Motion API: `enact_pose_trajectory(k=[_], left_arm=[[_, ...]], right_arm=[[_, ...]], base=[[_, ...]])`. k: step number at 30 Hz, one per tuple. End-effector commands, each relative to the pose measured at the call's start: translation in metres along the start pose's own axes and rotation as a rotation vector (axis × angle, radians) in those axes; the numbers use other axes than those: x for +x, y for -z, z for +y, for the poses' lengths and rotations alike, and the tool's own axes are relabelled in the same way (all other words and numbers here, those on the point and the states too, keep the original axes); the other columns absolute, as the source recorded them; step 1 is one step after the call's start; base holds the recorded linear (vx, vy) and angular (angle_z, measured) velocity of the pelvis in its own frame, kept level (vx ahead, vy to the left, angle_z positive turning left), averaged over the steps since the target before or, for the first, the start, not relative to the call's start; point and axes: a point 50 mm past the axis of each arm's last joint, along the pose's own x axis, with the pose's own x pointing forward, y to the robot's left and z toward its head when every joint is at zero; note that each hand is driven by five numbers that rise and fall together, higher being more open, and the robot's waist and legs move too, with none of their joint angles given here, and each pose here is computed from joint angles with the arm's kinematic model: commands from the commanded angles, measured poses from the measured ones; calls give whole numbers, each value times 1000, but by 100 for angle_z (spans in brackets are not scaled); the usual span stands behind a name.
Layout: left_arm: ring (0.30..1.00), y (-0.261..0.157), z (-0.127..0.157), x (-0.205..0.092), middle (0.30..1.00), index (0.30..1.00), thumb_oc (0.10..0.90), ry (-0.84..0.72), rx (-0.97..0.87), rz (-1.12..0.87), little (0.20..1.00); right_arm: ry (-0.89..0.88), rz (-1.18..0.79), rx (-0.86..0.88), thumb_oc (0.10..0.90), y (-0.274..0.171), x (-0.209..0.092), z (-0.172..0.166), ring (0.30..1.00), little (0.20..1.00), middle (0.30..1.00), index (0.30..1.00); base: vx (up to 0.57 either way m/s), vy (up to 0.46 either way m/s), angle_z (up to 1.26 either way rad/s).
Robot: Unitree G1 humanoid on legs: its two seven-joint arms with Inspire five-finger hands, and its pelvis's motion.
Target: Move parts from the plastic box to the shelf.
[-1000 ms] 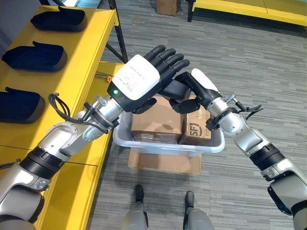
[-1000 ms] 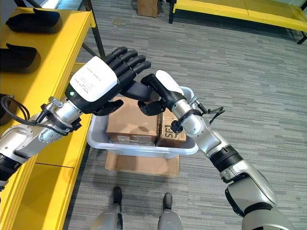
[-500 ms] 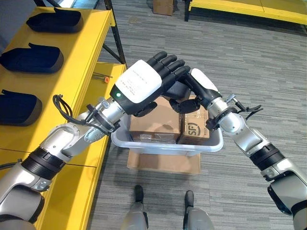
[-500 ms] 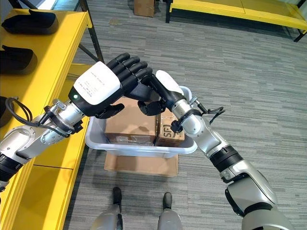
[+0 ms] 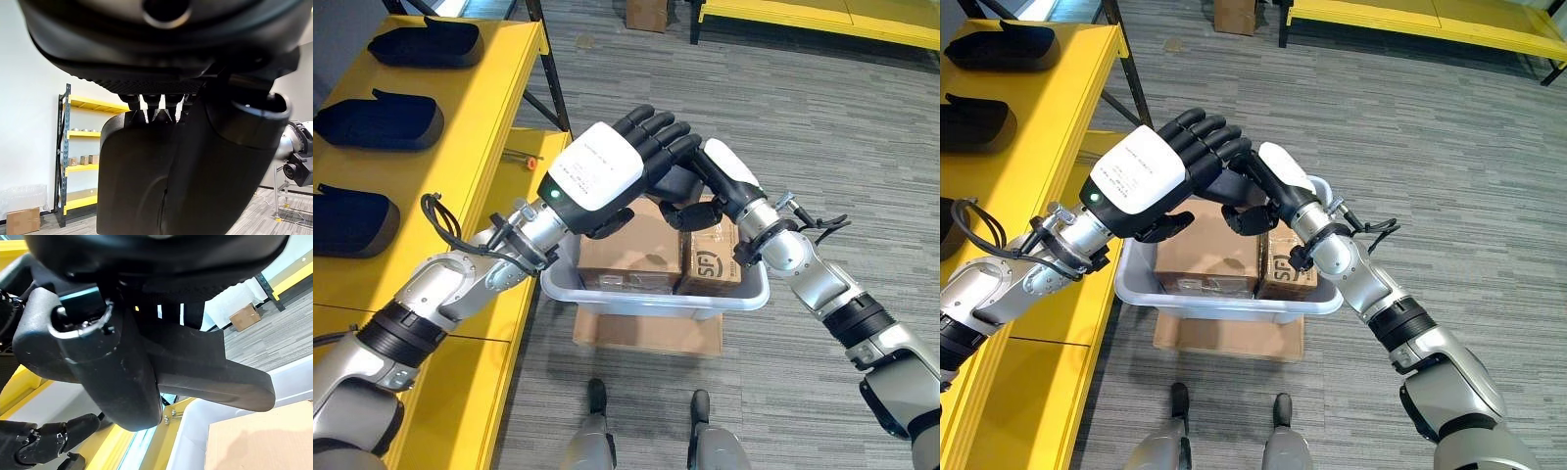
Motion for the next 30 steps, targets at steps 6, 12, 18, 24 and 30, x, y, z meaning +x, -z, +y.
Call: enact_pose_trajectory(k=[6,12,18,24,30], left_arm=[[1000,4,-16,2,1000,1000,900,-85,-147,100,1000],[1000,5,-19,1,1000,1000,900,-72,-148,108,1000],[300,7,-20,1,300,300,400,-70,-146,121,300],[300,7,-21,2,300,300,400,-71,-148,128,300],[300,7,-23,2,300,300,400,-69,-162,136,300]], right_arm=[[165,-120,54,400,-21,16,-15,300,300,300,300],[173,-123,57,400,-22,16,-16,300,300,300,300],[177,-125,58,400,-23,17,-17,300,300,300,300],[176,-134,58,400,-25,19,-18,300,300,300,300],[184,-136,63,400,-27,20,-18,300,300,300,300]], base=[[0,0,0],[0,0,0],[0,0,0],[0,0,0],[0,0,0]])
